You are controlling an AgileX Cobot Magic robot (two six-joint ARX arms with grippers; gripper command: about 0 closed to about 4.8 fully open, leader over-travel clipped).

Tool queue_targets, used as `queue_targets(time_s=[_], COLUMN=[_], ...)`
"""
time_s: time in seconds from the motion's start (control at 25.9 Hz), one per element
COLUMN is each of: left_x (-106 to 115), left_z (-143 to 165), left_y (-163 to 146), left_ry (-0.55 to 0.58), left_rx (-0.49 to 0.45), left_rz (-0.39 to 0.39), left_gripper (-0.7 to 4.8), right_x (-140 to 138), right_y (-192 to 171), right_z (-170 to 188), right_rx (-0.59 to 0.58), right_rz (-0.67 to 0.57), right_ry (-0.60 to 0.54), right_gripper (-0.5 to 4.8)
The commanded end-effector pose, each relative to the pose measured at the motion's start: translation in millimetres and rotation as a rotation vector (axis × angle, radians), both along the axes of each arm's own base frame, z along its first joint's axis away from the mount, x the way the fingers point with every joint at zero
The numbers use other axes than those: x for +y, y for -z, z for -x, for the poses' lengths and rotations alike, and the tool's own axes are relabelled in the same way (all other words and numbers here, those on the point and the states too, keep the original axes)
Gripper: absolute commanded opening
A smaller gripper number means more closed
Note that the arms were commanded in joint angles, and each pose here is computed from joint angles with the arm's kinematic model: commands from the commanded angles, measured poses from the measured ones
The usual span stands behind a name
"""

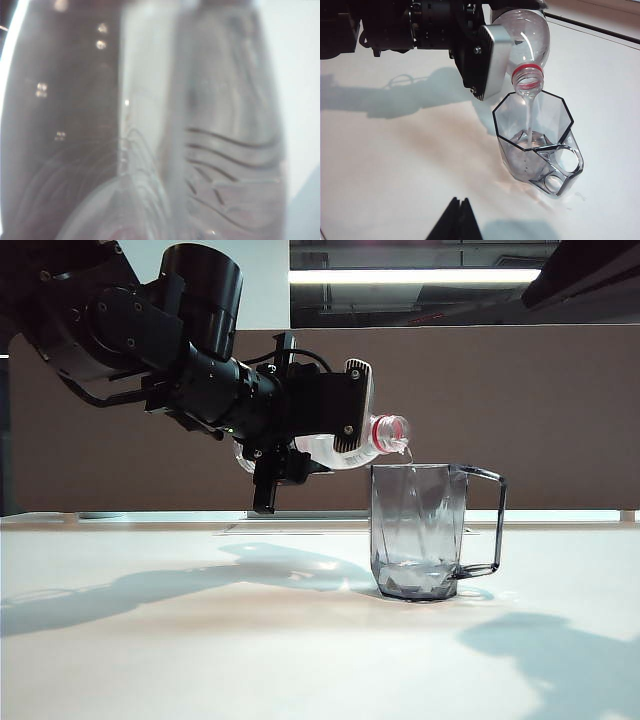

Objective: Pick up the mineral water bottle with the left hand on the table and pour water into the mug until it's half full.

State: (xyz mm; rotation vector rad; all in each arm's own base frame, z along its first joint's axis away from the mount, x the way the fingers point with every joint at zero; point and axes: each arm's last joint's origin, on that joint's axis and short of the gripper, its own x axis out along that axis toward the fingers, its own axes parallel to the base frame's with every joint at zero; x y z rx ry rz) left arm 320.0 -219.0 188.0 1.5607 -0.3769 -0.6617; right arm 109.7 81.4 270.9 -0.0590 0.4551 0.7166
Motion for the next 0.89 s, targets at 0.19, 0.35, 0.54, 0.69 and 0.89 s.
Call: queue_targets(time_s=[0.19, 0.35, 0.54, 0.69, 0.89], left_x=[-1.0, -1.0, -1.0, -1.0, -1.0], left_z=[-0.7, -0.7, -0.7, -0.7, -0.7], left_y=[-10.5, -10.6, -10.6, -10.6, -10.6], left_ry=[0.008, 0.008, 0.008, 0.008, 0.008], left_rx=[-0.073, -0.074, -0.074, -0.074, -0.074], left_rz=[0.025, 0.025, 0.025, 0.025, 0.025], left_gripper=[2.36, 2.36, 2.36, 2.36, 2.36], right_x=[0.0, -0.1, 0.0, 0.0, -0.1], right_y=[-3.3, -3.3, -3.3, -3.3, -3.3], right_z=[0.0, 0.0, 0.0, 0.0, 0.0], right_rx=[-0.019, -0.02, -0.019, -0.019, -0.019], right_rz=[-0.012, -0.012, -0.012, -0.012, -0.012], right_ry=[-0.004, -0.004, -0.004, -0.004, -0.004], right_gripper=[-0.08, -0.08, -0.08, -0.08, -0.08])
